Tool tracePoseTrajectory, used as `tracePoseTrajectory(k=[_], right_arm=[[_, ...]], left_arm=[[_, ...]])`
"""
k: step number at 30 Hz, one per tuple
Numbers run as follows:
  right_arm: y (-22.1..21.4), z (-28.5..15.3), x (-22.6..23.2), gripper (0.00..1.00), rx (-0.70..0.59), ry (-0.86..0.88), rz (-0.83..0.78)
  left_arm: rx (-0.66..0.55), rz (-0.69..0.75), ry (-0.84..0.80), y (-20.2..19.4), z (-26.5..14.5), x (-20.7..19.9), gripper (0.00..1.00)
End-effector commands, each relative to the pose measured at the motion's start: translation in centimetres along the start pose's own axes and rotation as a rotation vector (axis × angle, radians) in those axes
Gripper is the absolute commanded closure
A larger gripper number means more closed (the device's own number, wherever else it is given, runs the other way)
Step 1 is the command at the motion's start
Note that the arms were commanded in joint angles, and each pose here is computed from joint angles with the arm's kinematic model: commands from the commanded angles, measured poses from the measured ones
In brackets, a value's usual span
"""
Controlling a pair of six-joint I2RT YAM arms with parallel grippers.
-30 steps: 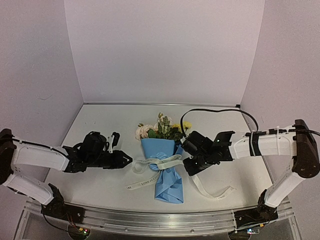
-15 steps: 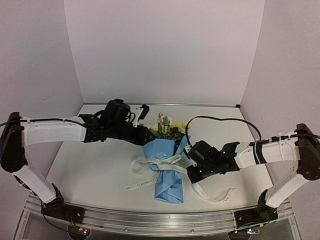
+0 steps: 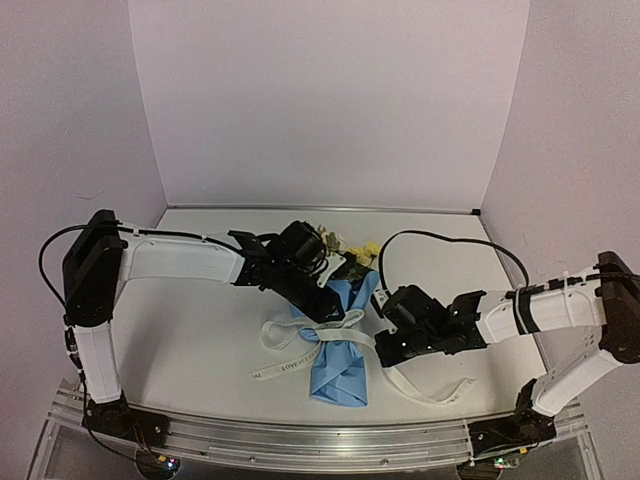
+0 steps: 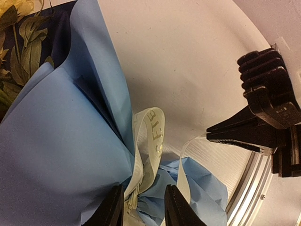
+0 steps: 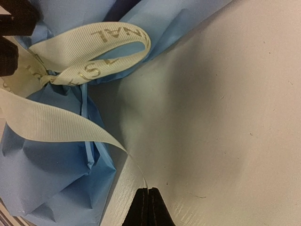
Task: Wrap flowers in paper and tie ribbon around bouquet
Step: Cross the half-tied ribbon over the folded bouquet.
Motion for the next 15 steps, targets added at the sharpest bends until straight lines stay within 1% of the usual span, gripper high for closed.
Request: tracePoseTrajectory(k=[1, 7, 12, 14, 15], right_arm=[[1.2, -0.9, 0.5, 1.00, -0.068, 0.028, 0.019], [1.3, -1.0, 0.5, 1.00, -0.071, 0.027, 0.019], [1.3, -1.0, 0.5, 1.00, -0.073, 0.029, 0.020], [1.3, -1.1, 0.5, 1.00, -0.075, 0.029, 0.021], [1.4, -1.2, 0.5, 1.00, -0.078, 0.028, 0.022]], left_arm=[[0.006, 0.034, 0.049, 0.9, 0.3, 0.1, 0.69], [0.037, 0.027, 0.084, 0.4, 1.7, 1.0, 0.69], [0.044, 0.025, 0.089, 0.2, 2.2, 1.3, 0.64], [0.040, 0.024, 0.096, 0.2, 2.3, 1.4, 0.65], [0.035, 0.024, 0.097, 0.3, 2.3, 1.4, 0.69]])
Point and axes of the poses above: each gripper's point midway between its finger pads, its own z axis out along the fingers, its own x axis along the line the jaws close on, y = z × x, the point moved 7 cm from there along -z, back along the fingers, and after that the axes turned 13 degrees about -z, right-handed, at the moved point
